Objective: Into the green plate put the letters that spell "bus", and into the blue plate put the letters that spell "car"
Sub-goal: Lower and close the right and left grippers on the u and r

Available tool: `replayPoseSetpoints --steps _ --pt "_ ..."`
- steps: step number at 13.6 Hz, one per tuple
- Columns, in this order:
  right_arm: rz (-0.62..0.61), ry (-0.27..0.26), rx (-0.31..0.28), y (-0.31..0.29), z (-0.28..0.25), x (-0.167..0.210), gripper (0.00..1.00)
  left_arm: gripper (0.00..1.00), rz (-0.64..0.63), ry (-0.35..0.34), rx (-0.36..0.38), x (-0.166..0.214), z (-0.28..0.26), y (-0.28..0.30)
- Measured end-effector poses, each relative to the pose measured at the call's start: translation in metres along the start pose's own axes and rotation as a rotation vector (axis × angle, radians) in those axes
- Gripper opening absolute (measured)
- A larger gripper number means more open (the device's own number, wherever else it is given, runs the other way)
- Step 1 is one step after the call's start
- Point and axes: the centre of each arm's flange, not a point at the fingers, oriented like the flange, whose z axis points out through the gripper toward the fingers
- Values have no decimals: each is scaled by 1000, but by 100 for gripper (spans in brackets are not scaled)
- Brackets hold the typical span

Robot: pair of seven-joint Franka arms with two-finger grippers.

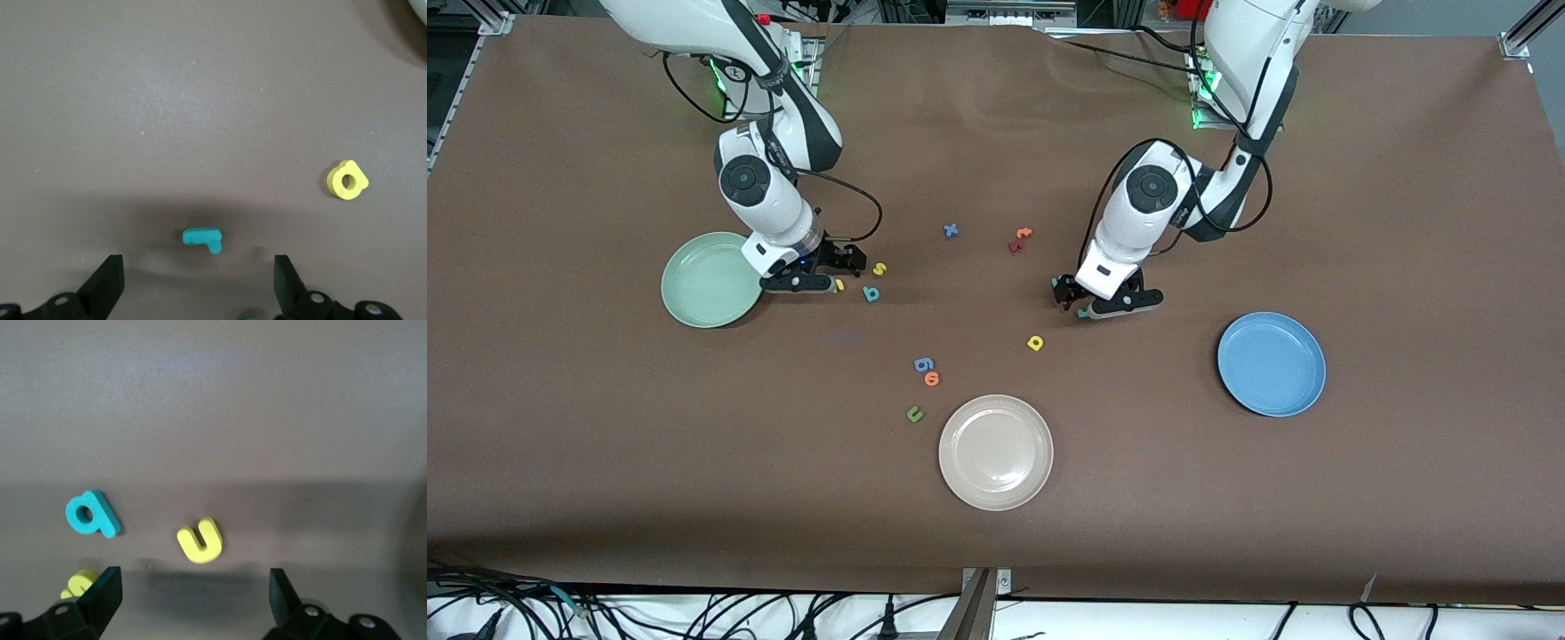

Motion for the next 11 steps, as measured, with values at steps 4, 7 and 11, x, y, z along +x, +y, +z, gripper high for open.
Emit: replayPoseSetpoints --steps 4,7,11 --pt "-34 3 2 2 4 0 76 93 27 3 11 1 9 3" --pt "-89 11 3 4 3 2 76 89 37 -7 24 -2 20 3" --pt "-128 18 -1 13 3 7 75 71 63 -29 58 -1 24 10"
